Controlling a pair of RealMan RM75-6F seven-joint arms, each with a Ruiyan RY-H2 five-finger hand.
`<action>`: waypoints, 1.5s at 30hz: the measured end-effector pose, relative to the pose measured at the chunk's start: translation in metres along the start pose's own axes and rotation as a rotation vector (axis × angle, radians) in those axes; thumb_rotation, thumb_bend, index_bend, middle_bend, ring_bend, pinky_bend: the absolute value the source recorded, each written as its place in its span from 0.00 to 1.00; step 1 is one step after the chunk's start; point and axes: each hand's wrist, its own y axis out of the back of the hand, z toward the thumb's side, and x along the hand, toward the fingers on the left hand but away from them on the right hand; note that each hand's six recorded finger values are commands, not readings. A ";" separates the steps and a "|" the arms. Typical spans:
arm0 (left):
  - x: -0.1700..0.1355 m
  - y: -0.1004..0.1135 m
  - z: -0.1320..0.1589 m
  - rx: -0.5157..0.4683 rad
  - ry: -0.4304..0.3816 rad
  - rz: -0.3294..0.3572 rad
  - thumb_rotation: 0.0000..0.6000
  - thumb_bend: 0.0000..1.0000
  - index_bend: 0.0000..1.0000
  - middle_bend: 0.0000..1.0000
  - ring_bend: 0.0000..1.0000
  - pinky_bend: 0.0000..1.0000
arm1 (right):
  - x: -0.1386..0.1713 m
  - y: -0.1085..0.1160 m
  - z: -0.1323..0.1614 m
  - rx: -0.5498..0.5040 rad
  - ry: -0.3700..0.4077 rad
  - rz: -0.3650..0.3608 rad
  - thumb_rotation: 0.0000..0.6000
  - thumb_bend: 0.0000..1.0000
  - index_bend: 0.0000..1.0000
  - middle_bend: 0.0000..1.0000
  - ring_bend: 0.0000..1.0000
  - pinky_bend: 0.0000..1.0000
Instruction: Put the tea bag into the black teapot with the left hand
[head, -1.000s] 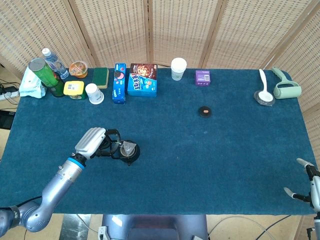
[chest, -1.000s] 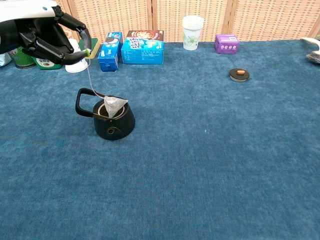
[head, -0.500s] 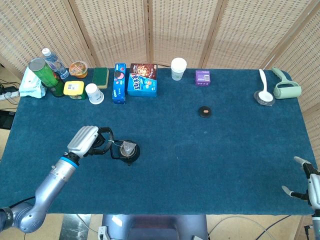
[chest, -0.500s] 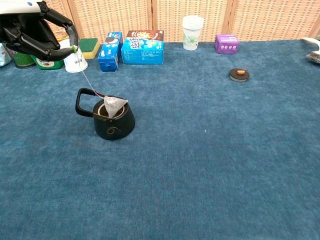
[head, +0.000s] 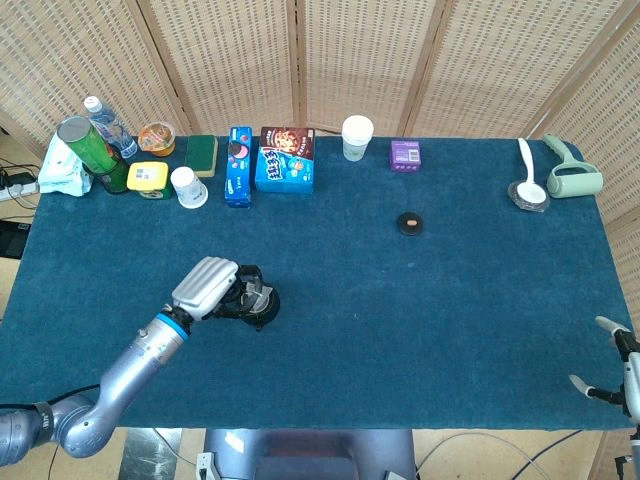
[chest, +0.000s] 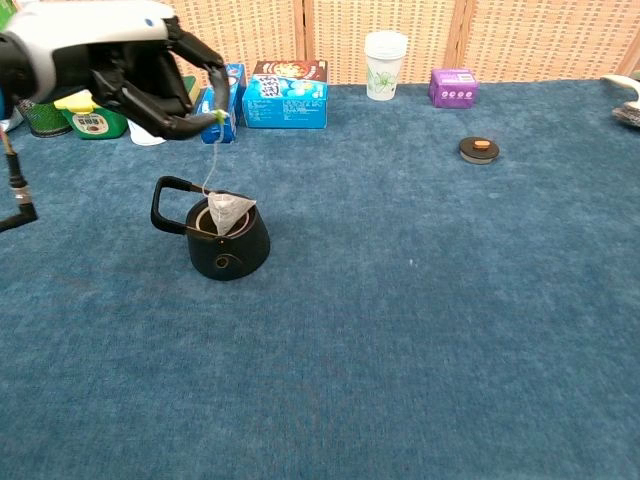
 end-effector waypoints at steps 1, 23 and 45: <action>0.003 -0.002 0.004 0.011 -0.008 -0.008 1.00 0.57 0.77 1.00 1.00 1.00 | 0.000 0.000 -0.001 -0.002 0.000 -0.001 1.00 0.09 0.18 0.22 0.31 0.24; 0.018 -0.040 0.032 0.285 -0.002 -0.372 1.00 0.64 0.00 1.00 1.00 1.00 | 0.007 -0.001 -0.017 -0.040 -0.005 -0.003 1.00 0.09 0.18 0.22 0.31 0.24; 0.000 -0.002 0.011 0.306 0.139 -0.642 1.00 1.00 0.00 1.00 1.00 1.00 | 0.003 -0.013 -0.015 -0.064 0.017 0.041 1.00 0.09 0.18 0.22 0.32 0.25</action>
